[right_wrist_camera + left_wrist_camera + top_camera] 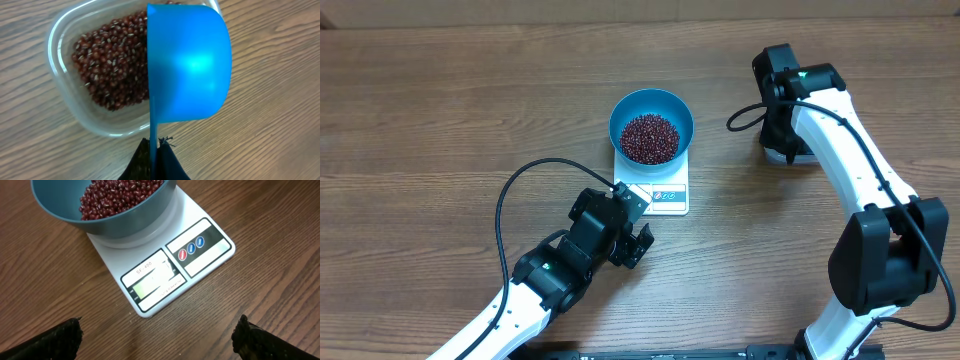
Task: Scoop item into bowl and weigh 150g on scale
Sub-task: 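Lift the empty blue scoop out and move it right over the bean tub, then lower the blue scoop into the red beans in the tub, right gripper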
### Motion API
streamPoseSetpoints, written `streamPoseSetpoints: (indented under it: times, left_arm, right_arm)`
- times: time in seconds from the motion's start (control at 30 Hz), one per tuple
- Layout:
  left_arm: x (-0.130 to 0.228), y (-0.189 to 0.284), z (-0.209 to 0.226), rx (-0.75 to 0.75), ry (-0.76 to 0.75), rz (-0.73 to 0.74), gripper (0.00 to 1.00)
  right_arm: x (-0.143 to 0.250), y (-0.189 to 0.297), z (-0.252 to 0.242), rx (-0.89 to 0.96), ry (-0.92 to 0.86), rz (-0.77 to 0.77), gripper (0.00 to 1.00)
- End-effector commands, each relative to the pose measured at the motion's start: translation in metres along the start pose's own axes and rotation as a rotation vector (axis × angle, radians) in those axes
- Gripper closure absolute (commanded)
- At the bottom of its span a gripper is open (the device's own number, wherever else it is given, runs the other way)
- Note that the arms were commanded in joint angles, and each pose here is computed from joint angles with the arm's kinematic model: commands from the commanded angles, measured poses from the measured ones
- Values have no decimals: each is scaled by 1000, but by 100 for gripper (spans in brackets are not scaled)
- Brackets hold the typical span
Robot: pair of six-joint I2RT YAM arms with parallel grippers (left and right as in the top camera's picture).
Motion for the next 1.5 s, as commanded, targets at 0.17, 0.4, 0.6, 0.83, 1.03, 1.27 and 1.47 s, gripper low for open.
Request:
streamPoseSetpoints:
  times: [0.17, 0.4, 0.6, 0.83, 1.03, 1.27, 1.47]
  left_arm:
    - [1, 1, 1, -3, -8, -3, 1]
    - [1, 1, 1, -3, -8, -3, 0]
    - [1, 1, 1, -3, -8, -3, 0]
    - [1, 1, 1, -3, -8, -3, 0]
    - [1, 1, 1, -3, -8, -3, 1]
    - [1, 1, 1, -3, -8, -3, 1]
    - [1, 1, 1, -3, -8, -3, 1]
  right_arm:
    - [-6, -7, -8, 64, -28, -69, 96]
    - [-6, -12, -6, 51, -37, -71, 96]
    - [-3, -20, 0, 32, -39, -69, 96]
    - [5, -29, 1, 40, -27, -47, 96]
    - [14, -36, 9, -10, -20, -10, 96]
    - [21, -35, 30, -177, -23, 49, 96]
    - [21, -34, 32, -193, -23, 56, 96]
Point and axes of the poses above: each gripper's point midway between its finger pads, its own y axis back along the fingers, its own z axis along the line the jaws close on, x = y × z, the point moved 5 cm from there along y, back along the fingers, and after that the axes turned 5 degrees about y, right-handed, at the moved point
